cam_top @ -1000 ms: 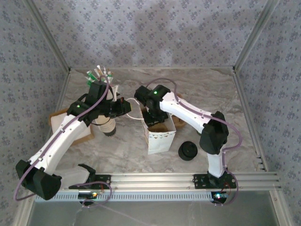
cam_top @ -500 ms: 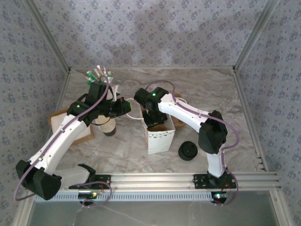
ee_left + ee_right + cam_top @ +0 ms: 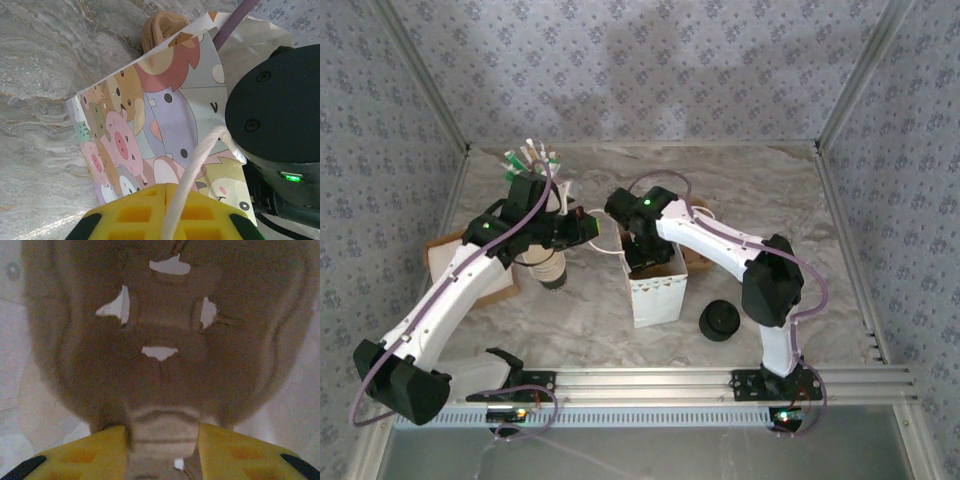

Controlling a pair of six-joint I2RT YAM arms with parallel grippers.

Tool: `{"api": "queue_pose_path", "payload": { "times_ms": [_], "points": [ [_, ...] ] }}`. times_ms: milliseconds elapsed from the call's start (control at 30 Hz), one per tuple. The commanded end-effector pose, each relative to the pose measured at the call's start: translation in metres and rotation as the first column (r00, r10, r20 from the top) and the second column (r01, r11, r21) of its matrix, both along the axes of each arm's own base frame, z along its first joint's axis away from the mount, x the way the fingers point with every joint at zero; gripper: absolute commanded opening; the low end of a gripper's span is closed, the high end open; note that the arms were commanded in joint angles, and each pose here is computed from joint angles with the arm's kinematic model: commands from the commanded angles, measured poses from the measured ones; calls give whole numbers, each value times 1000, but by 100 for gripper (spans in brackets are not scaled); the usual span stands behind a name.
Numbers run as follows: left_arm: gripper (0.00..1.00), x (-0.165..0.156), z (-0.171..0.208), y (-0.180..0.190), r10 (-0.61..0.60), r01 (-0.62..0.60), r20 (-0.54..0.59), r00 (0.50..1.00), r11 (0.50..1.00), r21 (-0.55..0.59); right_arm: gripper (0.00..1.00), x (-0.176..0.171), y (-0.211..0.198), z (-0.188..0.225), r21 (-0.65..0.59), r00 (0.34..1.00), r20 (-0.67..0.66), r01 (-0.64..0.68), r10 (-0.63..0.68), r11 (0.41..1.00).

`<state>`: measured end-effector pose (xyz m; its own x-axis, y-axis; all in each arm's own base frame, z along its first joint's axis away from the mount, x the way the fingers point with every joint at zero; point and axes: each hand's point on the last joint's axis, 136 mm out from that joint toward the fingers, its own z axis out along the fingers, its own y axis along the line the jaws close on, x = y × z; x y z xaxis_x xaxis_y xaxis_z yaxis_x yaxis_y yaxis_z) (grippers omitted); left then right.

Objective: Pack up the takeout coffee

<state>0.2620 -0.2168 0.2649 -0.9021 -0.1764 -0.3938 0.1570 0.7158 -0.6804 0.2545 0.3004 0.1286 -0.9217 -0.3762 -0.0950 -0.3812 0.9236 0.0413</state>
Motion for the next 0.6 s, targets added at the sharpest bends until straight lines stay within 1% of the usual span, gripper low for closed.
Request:
{"api": "queue_pose_path", "payload": {
  "times_ms": [0, 367, 567],
  "points": [
    [7, -1, 11, -1, -1, 1, 34, 999, 1000, -16, 47, -11, -8, 3, -29, 999, -35, -6, 5, 1000],
    [7, -1, 11, -1, 1, 0, 33, 999, 1000, -17, 61, -8, -8, 30, 2, 1000, 11, -6, 6, 1000],
    [7, -1, 11, 0, 8, -8, 34, 999, 1000, -13, 65, -9, -5, 37, 29, 1000, 15, -8, 8, 1000]
  ]
}}
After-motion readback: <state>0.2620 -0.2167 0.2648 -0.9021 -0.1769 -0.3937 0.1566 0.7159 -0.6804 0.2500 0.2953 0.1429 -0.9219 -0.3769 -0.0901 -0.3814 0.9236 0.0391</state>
